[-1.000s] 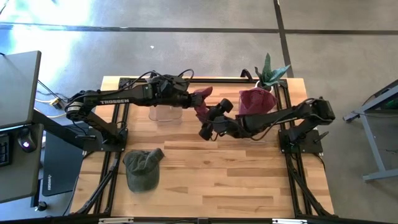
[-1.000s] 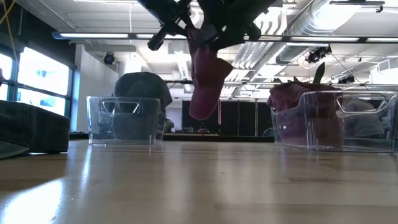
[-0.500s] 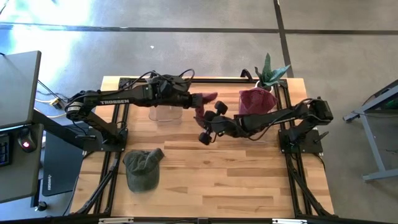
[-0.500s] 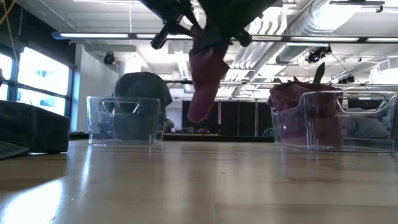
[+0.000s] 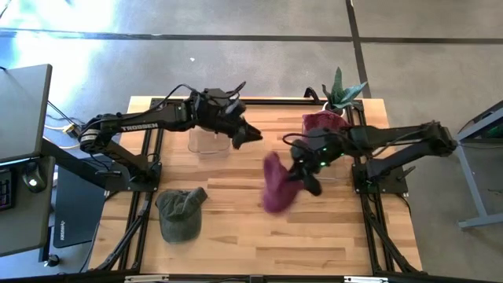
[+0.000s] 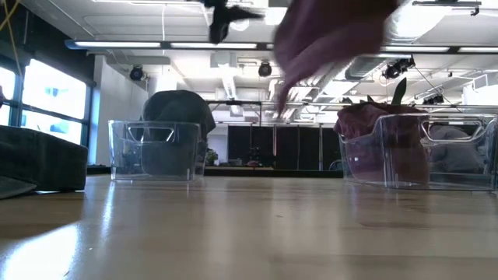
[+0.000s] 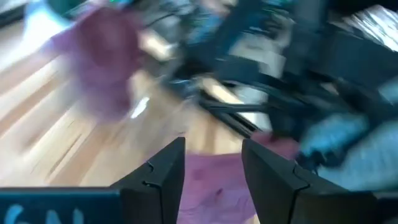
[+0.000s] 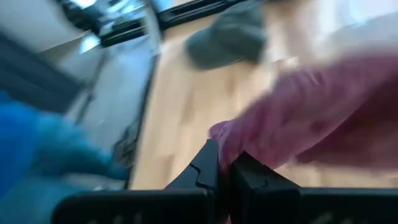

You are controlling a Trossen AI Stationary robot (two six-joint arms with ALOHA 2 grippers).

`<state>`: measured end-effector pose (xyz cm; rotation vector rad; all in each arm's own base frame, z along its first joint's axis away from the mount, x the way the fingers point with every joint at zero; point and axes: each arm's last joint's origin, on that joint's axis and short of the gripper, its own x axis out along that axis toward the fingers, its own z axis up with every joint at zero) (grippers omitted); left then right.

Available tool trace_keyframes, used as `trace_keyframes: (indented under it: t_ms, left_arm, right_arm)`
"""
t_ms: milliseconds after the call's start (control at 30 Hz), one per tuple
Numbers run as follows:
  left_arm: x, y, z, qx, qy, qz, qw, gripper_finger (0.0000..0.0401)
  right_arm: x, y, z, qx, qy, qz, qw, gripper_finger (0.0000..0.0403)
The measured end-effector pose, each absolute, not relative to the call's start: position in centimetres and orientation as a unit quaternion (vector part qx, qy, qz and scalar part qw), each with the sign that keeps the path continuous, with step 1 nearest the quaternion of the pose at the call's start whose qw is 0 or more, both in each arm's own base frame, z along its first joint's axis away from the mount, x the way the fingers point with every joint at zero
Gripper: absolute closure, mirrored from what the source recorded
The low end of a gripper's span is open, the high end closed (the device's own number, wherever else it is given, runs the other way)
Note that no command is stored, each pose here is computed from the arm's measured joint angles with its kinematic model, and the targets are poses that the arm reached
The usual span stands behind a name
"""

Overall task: Pick & Place hat
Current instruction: Put the red cap into the right transparent bin

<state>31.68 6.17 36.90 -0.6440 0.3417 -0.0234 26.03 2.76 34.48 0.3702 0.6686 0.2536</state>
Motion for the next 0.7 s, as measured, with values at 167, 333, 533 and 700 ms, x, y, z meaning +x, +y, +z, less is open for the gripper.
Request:
trace_keyframes:
  t_ms: [167, 333, 533, 700]
  left_arm:
    - [32.5, 3.0, 38.7, -0.136, 0.083, -0.134, 0.978, 0.0247]
    - [33.8, 0.2, 38.2, -0.068, 0.061, -0.175, 0.980, 0.0231]
    - [36.0, -0.5, 35.5, -0.081, 0.100, -0.186, 0.974, 0.0171]
    - [37.4, -1.1, 34.8, -0.078, 0.066, -0.224, 0.969, 0.0123]
  right_arm:
    - [25.0, 3.1, 34.7, 0.191, 0.344, 0.179, 0.902, 0.0399]
    - [24.9, 4.1, 34.7, 0.176, 0.344, 0.232, 0.892, 0.0398]
    - [24.8, 5.4, 34.9, 0.128, 0.328, 0.267, 0.897, 0.0398]
    - [25.0, 5.5, 35.0, 0.127, 0.317, 0.267, 0.901, 0.0400]
